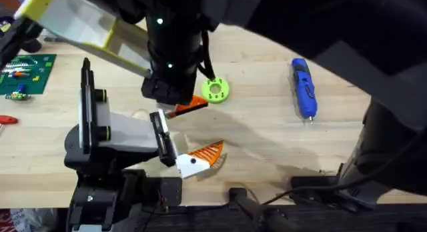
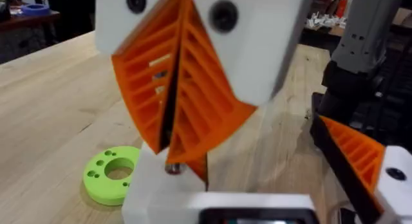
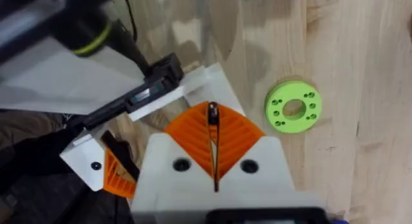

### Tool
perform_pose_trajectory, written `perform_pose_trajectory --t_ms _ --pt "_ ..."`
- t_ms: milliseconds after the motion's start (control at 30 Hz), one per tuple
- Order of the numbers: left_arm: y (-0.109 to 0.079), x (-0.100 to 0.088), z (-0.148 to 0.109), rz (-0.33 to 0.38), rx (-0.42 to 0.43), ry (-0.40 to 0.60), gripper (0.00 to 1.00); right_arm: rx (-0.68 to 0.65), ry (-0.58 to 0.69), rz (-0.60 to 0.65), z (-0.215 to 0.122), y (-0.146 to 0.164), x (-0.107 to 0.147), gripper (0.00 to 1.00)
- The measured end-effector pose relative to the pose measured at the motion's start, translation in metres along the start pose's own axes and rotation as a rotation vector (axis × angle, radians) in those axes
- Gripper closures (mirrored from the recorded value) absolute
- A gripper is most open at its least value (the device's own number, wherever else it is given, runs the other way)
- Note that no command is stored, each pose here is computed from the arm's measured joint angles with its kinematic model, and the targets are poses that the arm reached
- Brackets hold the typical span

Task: Pick up the gripper from the table and insert it into the empty holder that is missing its gripper. Then pick up a screw, insert it into the mounting hole, and use the screwdriver to tighten it. Finally, clean up the table by picking up the vegetable and placing it into the bucket.

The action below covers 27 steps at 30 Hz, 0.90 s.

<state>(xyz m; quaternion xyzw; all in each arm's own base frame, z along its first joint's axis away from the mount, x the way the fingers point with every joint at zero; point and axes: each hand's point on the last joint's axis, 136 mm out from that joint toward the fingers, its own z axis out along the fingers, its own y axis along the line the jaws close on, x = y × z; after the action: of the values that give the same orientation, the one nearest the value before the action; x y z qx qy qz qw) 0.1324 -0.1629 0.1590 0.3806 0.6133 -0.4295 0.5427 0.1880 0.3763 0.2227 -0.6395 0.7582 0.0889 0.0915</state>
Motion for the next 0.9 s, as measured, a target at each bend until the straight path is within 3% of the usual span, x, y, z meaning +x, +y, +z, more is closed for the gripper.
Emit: perform_pose_trajectory --t_ms 900 --pt "0.0000 0.0000 0.0000 0.000 0.000 0.000 0.013 -0.006 -0.011 0.006 -0.0003 -0.0015 -0.0016 0.994"
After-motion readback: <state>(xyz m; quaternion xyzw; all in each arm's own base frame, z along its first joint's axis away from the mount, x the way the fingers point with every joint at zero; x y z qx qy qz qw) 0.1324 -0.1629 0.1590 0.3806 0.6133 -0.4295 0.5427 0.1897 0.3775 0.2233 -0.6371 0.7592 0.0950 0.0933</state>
